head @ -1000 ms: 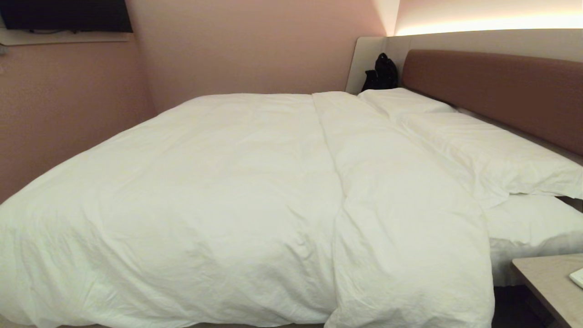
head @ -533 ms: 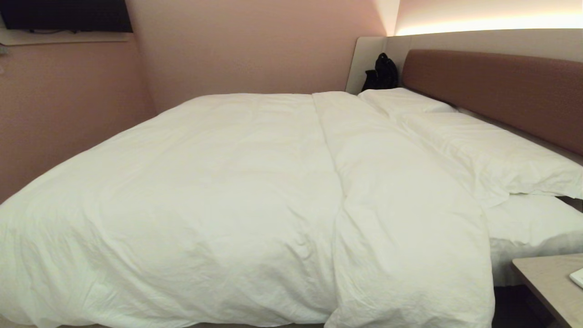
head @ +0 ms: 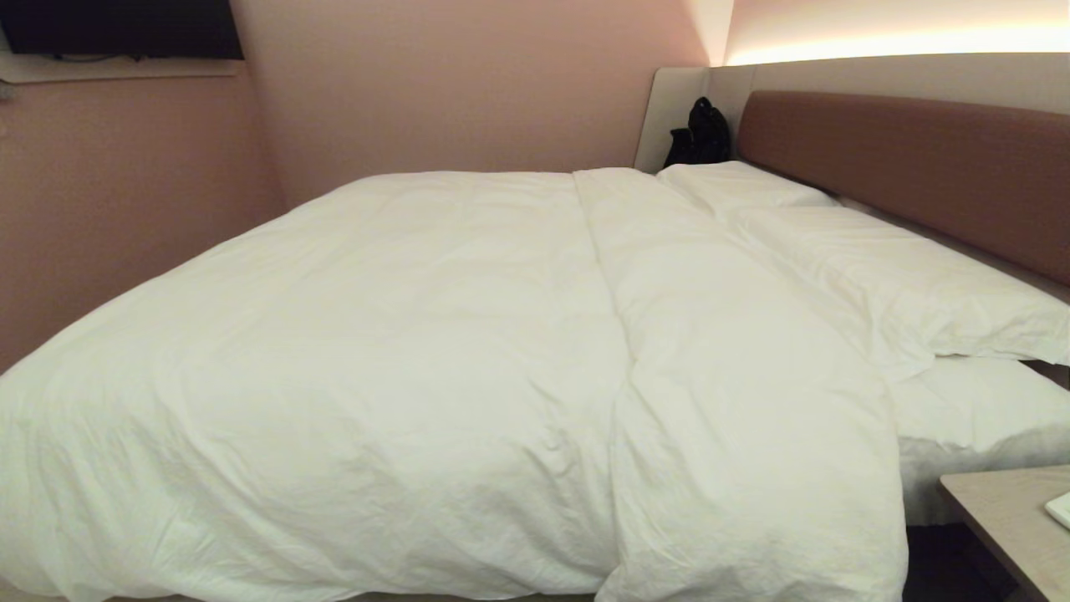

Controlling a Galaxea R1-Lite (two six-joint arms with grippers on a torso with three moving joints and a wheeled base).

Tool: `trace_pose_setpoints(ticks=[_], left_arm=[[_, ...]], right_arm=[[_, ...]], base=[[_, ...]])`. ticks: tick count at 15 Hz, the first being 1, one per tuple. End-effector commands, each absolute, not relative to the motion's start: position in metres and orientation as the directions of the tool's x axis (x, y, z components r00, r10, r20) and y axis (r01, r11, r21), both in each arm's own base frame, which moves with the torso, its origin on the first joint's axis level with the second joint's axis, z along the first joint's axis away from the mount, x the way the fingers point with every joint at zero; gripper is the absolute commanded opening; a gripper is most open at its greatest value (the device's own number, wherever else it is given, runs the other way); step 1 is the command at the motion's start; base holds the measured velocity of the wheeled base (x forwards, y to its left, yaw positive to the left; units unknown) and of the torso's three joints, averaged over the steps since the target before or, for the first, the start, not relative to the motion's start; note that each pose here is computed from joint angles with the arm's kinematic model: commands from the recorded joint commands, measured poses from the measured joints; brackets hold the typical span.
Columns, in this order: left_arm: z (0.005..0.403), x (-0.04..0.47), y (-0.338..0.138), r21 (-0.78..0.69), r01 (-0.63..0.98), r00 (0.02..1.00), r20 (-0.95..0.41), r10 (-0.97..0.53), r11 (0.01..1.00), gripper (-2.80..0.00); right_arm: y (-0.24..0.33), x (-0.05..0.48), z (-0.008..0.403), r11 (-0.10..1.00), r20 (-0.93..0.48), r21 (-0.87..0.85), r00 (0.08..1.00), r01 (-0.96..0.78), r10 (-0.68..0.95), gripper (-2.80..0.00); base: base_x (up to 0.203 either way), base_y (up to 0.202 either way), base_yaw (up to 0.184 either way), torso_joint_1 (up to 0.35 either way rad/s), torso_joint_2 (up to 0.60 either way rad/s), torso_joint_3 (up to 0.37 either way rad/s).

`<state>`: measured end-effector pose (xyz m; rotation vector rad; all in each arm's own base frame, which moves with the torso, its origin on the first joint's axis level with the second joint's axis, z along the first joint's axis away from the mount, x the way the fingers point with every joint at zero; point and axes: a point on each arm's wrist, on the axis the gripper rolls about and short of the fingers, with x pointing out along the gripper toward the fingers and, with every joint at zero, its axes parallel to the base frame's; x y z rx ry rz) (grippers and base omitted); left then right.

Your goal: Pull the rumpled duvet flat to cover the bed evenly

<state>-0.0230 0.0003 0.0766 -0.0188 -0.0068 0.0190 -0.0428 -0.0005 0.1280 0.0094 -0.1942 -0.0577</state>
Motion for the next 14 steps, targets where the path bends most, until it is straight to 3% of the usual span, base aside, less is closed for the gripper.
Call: trace_pose_setpoints(ticks=[1, 14], left_arm=[[0.076, -0.023, 0.000, -0.020, -0.020, 1.000, 0.006, 0.020, 1.000, -2.80], [0.076, -0.023, 0.000, -0.020, -0.020, 1.000, 0.006, 0.020, 1.000, -2.80]], right_arm=[[-0.001, -0.039, 0.123, 0.998, 0.205, 0.012, 0.977, 0.057, -0.058, -2.80], [0.000, -0.023, 0.084, 1.000, 0.081, 0.028, 0.997, 0.011, -0.014, -2.80]], base=[[0.000, 0.000, 0.000, 0.000, 0.00, 0.000], [0.000, 0.000, 0.000, 0.000, 0.00, 0.000]])
